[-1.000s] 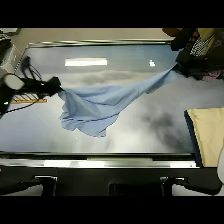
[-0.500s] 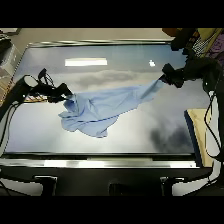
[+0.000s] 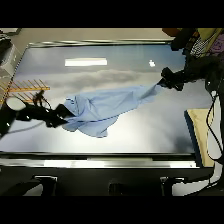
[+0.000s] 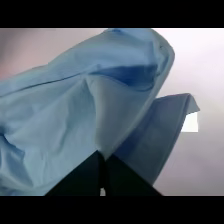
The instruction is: Fold the clothes and pants, and hang the long-sleeved shirts on hangers.
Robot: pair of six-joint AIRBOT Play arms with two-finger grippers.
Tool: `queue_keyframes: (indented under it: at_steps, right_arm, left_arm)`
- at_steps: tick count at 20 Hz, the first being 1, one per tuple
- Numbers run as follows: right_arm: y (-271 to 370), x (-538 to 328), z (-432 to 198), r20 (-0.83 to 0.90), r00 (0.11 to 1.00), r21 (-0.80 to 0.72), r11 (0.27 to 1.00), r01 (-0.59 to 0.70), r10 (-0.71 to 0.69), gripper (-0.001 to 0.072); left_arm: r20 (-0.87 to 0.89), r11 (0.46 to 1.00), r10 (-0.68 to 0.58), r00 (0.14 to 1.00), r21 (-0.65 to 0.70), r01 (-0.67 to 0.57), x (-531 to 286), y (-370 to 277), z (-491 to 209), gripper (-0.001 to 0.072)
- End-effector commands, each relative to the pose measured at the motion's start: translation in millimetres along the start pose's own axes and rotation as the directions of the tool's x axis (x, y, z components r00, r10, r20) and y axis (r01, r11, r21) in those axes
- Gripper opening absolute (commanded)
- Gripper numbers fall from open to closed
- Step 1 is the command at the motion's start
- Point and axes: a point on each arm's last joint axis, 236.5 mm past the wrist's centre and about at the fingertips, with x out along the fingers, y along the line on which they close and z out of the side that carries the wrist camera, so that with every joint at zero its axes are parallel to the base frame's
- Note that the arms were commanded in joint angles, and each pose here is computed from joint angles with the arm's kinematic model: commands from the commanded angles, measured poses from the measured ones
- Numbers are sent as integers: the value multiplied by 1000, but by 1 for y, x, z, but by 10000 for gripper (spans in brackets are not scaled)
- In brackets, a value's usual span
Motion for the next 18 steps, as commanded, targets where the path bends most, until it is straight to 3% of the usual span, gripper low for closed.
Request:
queue_keyframes:
  at_steps: [1,2,15,16,17,18]
  right_arm:
    - [0,-3,-23,-96,995,-14,1000,4,-5,33]
    - [0,-3,-27,-110,994,-14,1000,5,-7,33]
    - [11,-23,-35,-111,994,-36,999,-1,-3,33]
    - [12,-25,-34,-106,994,-39,999,-2,-2,33]
    - [14,-27,-34,-102,995,-42,999,-3,-2,33]
    - [16,-30,-35,-99,995,-46,999,-4,0,33]
  left_arm:
    - [-18,982,-137,990,-135,134,53,-14,-64,656]
    - [-26,984,-117,993,-138,112,70,-11,-76,720]
    - [19,978,-35,999,-204,38,152,-8,-74,720]
    - [22,978,-35,999,-204,38,155,-11,-70,591]
    - [25,979,-42,999,-198,46,156,-16,-66,274]
    - [36,985,-62,997,-161,67,153,-28,-61,28]
